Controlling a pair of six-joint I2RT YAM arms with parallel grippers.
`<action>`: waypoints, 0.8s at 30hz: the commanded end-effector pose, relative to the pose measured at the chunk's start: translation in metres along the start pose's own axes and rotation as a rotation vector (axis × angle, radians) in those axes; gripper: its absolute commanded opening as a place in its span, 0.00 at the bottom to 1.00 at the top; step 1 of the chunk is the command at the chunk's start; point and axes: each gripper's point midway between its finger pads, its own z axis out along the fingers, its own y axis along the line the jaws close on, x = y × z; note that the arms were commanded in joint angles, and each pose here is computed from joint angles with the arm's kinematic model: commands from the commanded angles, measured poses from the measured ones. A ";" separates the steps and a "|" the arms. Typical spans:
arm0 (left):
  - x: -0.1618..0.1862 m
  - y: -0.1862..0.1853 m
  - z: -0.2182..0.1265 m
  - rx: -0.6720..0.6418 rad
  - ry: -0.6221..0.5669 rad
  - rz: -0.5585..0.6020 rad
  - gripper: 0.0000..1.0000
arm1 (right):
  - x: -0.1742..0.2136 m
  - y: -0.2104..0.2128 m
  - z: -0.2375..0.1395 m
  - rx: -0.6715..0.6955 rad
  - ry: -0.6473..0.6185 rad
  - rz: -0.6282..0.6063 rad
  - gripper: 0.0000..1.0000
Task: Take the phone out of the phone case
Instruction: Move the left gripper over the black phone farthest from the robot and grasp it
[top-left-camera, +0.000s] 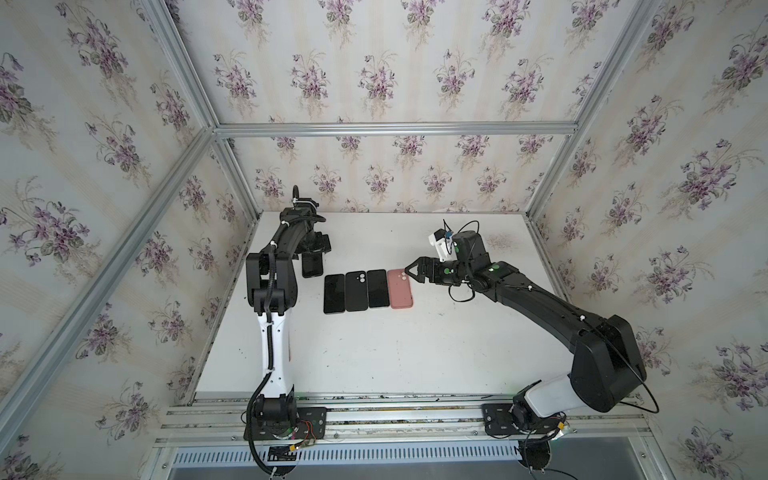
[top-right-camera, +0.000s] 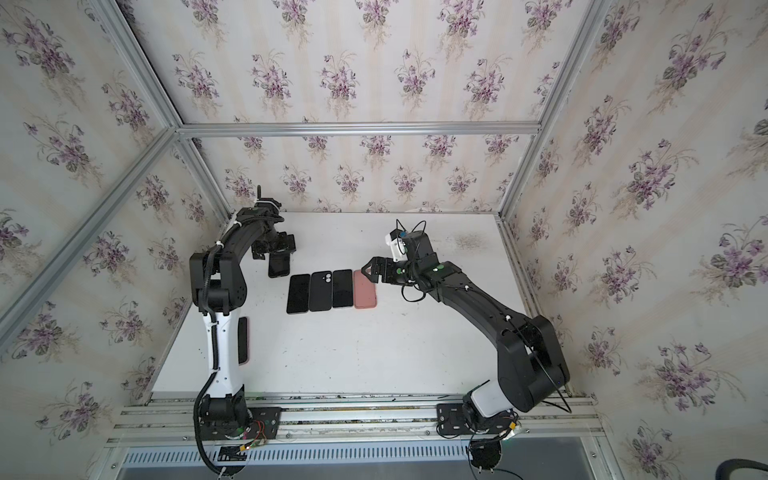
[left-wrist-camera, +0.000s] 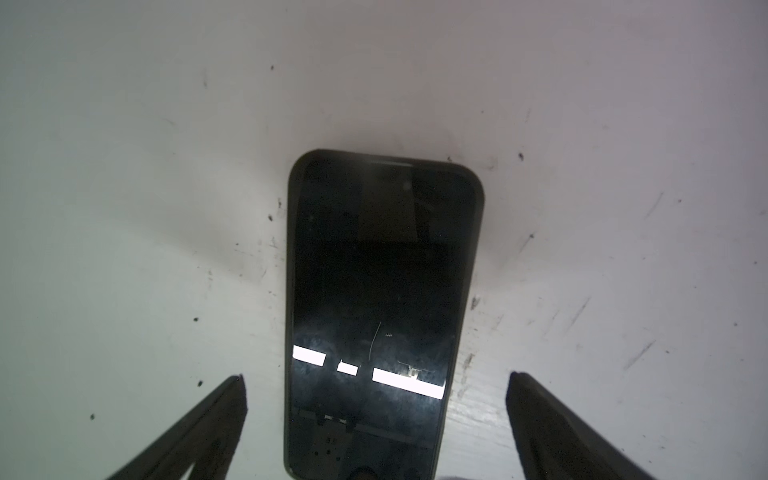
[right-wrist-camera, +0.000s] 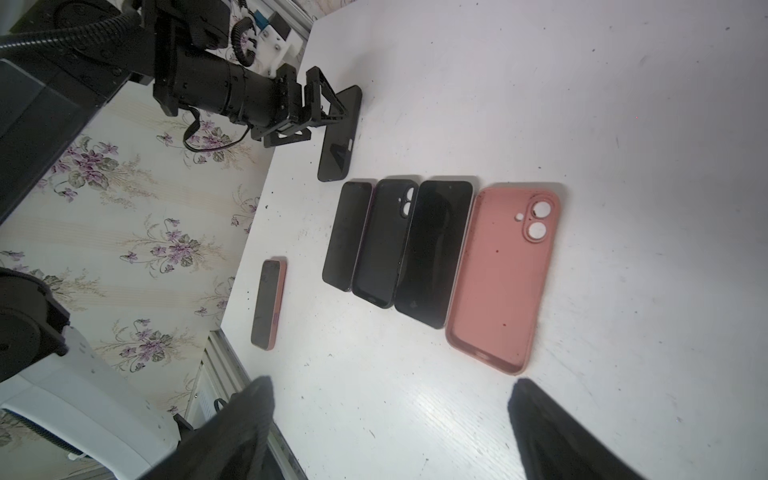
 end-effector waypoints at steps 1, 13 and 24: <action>0.002 -0.003 0.001 0.027 0.028 0.003 1.00 | -0.017 0.010 0.001 -0.029 -0.051 -0.017 0.92; 0.001 0.007 0.018 0.021 0.070 -0.032 1.00 | -0.020 0.010 0.007 -0.037 -0.050 -0.008 0.93; -0.002 0.008 0.029 0.017 0.087 -0.026 0.96 | -0.033 0.014 0.019 -0.058 -0.051 0.005 0.92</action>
